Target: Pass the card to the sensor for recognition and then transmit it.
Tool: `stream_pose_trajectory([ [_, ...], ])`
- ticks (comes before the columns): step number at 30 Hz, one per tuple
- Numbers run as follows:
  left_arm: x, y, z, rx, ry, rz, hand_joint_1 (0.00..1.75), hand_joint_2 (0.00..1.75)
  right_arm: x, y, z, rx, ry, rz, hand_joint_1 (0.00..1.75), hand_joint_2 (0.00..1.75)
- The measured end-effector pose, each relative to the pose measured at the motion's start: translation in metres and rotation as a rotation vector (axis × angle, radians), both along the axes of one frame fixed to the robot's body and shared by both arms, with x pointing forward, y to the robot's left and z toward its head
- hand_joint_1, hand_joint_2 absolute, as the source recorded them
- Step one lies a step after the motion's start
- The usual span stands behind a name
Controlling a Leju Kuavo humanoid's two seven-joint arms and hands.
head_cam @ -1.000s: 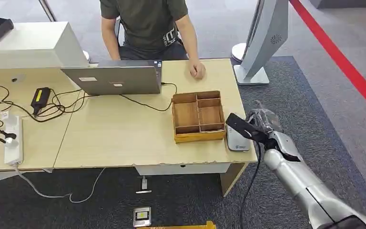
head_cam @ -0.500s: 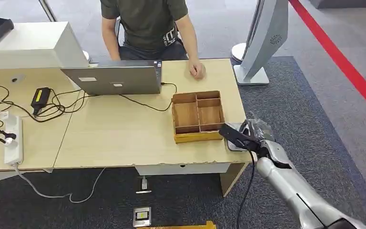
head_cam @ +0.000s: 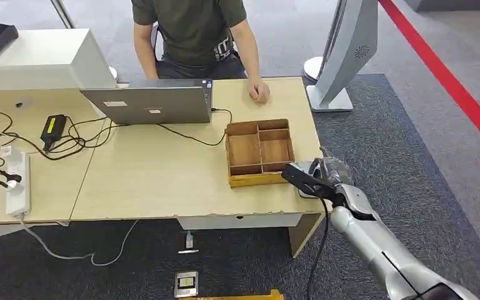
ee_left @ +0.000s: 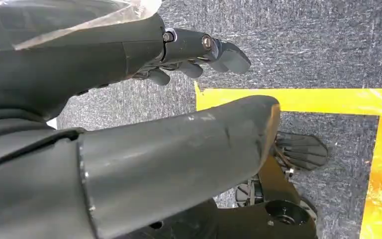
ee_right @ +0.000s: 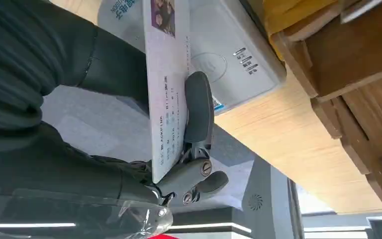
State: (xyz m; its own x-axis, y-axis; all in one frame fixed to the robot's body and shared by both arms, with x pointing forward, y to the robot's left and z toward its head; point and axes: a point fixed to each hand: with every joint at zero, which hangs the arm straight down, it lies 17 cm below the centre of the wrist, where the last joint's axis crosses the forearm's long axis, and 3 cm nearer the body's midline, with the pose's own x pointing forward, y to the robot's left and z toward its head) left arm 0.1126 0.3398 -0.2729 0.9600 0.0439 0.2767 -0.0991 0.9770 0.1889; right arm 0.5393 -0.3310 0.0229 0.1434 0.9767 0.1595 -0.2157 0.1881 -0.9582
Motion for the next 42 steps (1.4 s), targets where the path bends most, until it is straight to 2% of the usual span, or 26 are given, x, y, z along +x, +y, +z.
stream_pose_trajectory([
  [4, 0.0, 0.0, 0.0, 0.0, 0.0, -0.002, 0.0, 0.0, 0.005, -0.003, 0.007, -0.025, -0.014, -0.007, 1.75, 1.75],
  [11, -0.003, 0.0, -0.001, 0.0, 0.016, -0.005, 0.0, 0.0, 0.031, -0.014, 0.058, -0.073, -0.063, -0.042, 1.75, 1.75],
  [16, -0.003, 0.0, -0.001, 0.001, 0.016, -0.008, 0.0, 0.0, 0.037, -0.011, 0.077, -0.076, -0.104, -0.036, 1.75, 1.75],
  [23, -0.002, -0.003, -0.001, -0.003, 0.011, -0.045, 0.0, 0.0, 0.055, -0.008, 0.146, -0.105, -0.174, -0.064, 1.75, 1.75],
  [28, 0.002, -0.004, 0.0, 0.006, -0.009, -0.088, 0.0, 0.0, 0.07, 0.023, 0.203, -0.075, -0.236, -0.015, 1.75, 1.75],
  [33, 0.011, -0.005, 0.002, 0.01, -0.03, -0.12, 0.0, 0.0, 0.079, 0.065, 0.236, -0.009, -0.303, 0.074, 1.75, 1.75],
  [37, 0.014, -0.005, 0.003, 0.01, -0.036, -0.119, 0.0, 0.0, 0.085, 0.09, 0.253, 0.036, -0.343, 0.112, 1.75, 1.75],
  [42, 0.009, -0.004, 0.002, 0.01, -0.023, -0.108, 0.0, 0.0, 0.089, 0.103, 0.253, 0.035, -0.332, 0.13, 1.75, 1.75],
])
